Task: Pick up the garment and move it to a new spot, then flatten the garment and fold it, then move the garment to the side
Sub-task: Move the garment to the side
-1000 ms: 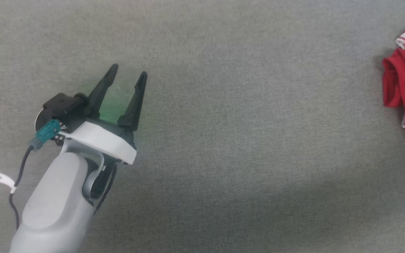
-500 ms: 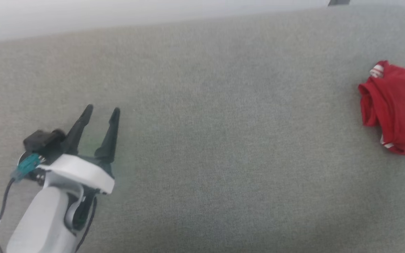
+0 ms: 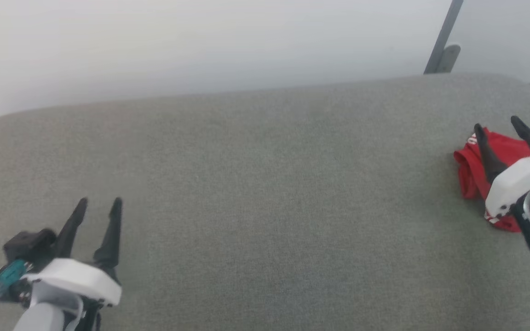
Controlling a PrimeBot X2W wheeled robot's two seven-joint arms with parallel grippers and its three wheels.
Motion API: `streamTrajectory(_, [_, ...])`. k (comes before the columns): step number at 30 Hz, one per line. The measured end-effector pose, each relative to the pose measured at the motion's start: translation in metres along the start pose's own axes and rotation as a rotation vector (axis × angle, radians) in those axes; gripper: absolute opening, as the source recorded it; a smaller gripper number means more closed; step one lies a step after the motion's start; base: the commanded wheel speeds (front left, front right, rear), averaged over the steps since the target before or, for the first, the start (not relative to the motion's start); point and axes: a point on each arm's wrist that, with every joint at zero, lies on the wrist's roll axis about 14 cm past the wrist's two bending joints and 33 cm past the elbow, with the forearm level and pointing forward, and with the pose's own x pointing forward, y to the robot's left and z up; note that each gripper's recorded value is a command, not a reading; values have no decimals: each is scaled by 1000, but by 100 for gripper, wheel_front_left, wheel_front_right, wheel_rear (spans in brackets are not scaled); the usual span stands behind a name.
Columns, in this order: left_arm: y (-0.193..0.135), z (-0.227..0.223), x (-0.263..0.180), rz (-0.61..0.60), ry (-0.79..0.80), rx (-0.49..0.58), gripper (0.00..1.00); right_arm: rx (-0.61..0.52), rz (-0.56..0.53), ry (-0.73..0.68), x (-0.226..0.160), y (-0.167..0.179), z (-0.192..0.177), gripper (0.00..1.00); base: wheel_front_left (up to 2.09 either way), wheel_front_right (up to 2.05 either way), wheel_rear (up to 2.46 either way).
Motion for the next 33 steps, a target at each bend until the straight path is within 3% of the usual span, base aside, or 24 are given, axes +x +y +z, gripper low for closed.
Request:
streamTrajectory(9, [27,14,-35,86,-41,27,100,23,4,-87,-39,28,-3,100,0,0,0])
streamTrajectory(33, [29,6,-70,110,-28,31,100,103,-27,-117,-95,64,-23,100,0,0,0])
